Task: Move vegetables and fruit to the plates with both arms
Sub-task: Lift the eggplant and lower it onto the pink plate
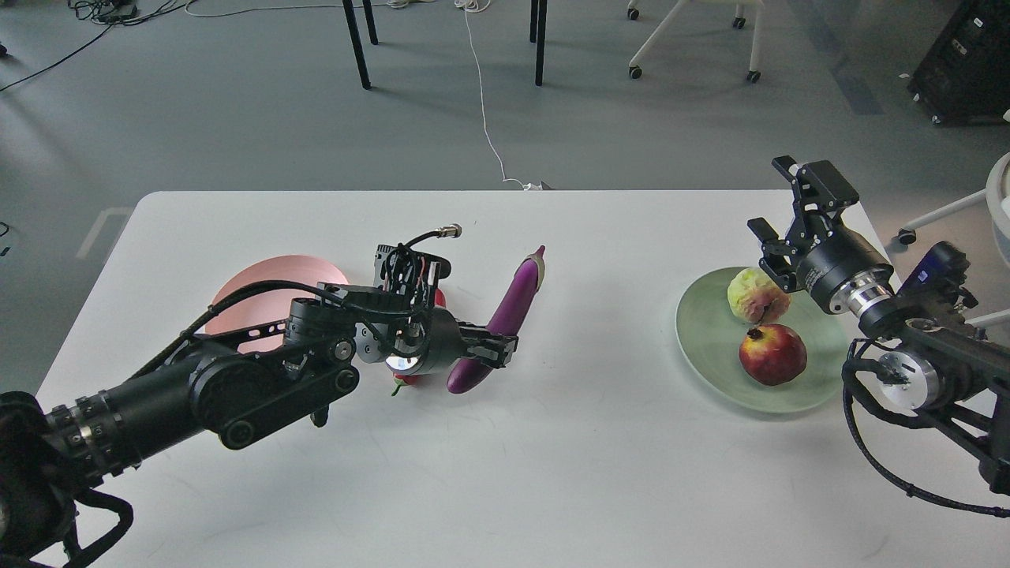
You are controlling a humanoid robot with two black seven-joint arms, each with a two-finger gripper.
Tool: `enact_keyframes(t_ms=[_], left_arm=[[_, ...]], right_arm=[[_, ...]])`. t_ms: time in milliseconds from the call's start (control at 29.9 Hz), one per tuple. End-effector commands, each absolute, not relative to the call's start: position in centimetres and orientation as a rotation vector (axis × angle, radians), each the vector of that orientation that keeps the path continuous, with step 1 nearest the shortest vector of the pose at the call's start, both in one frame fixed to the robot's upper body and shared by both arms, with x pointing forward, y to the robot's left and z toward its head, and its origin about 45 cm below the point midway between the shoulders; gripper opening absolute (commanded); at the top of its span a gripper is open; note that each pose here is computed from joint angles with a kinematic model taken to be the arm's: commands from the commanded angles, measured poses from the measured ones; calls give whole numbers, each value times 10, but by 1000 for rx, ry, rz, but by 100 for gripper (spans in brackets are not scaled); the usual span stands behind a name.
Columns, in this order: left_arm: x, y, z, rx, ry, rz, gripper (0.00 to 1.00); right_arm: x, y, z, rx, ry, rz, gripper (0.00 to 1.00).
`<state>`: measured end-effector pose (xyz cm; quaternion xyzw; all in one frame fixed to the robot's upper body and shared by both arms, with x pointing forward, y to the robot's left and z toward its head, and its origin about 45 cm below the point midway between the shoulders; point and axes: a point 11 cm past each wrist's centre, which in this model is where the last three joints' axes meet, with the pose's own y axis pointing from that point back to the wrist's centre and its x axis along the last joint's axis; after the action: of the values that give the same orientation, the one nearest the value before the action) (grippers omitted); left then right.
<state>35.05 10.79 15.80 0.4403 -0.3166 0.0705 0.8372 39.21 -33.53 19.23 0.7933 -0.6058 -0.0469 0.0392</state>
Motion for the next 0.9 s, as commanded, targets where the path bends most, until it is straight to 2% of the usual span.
enact_keyframes(t_ms=[0,100,234,434,568,701,768,868], left_arm=[[355,114,183,896,-652,177,8],[369,143,195,921,-642,235,9],[381,210,199,1031,-624,304,9],[368,299,182,1204,-556,332,11],[365,330,178,1248,-523,346,13],[363,347,171,1260,-494,365,19],[364,349,171,1264,-493,372,27],[364,350,169,1267,-491,375,50]], right_arm=[[392,-335,192,2432,-1857,-144,98],[392,-335,192,2432,-1856,-145,98],[392,-335,192,2432,-1854,-143,98],[391,-335,190,2430,-1850,-146,98],[391,-334,190,2432,-1847,-145,98],[390,-335,189,2427,-1848,-149,98],[389,-335,188,2426,-1848,-150,98],[389,-335,188,2428,-1845,-149,98]])
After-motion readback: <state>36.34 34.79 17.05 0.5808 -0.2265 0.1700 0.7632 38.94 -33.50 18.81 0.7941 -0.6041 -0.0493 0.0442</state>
